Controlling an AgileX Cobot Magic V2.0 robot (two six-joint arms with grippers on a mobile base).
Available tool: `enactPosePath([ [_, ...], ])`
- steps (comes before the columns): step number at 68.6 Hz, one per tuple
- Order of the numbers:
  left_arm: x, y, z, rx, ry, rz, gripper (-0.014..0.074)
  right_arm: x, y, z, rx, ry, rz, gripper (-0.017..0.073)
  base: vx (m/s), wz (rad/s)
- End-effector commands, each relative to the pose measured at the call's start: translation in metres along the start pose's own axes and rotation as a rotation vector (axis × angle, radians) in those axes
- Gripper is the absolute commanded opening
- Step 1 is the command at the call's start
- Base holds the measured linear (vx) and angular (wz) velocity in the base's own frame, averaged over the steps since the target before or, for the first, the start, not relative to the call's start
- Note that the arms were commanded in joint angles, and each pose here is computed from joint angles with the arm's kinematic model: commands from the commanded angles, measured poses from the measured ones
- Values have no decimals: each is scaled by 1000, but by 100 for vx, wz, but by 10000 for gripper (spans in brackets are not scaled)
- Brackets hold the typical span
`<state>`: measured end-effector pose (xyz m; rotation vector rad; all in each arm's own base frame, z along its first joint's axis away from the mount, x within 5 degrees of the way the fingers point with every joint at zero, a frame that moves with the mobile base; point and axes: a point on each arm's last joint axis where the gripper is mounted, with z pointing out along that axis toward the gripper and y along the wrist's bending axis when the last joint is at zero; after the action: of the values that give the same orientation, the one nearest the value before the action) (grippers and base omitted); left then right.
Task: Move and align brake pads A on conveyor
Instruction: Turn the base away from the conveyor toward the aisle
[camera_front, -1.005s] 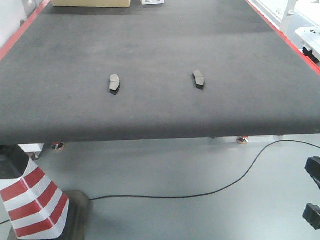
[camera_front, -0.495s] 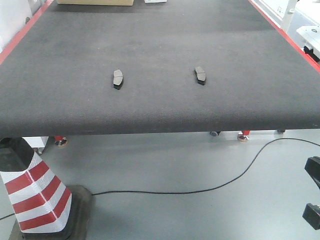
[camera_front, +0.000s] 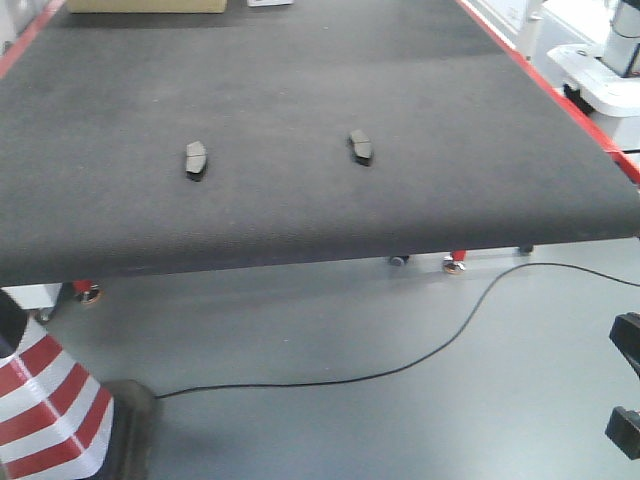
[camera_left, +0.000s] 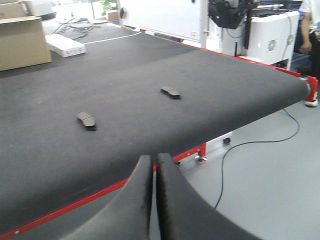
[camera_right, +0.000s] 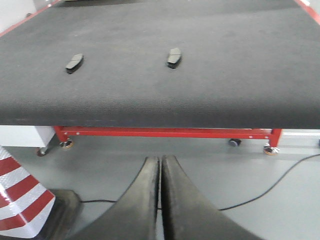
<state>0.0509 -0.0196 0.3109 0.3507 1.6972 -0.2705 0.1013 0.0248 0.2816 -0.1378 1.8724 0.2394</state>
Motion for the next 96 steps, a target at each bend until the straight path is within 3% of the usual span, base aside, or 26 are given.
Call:
enactPosePath([
  [1, -13, 0, 0, 5, -81, -7, -6, -15, 0, -3, 5, -96, -13, -10, -1, -21],
  [25, -13, 0, 0, 5, -81, -7, -6, -15, 0, -3, 5, -96, -13, -10, -2, -44],
  [96, -13, 0, -1, 5, -82, -7, -6, -15, 0, -3, 5, -96, -13, -10, 8, -86],
])
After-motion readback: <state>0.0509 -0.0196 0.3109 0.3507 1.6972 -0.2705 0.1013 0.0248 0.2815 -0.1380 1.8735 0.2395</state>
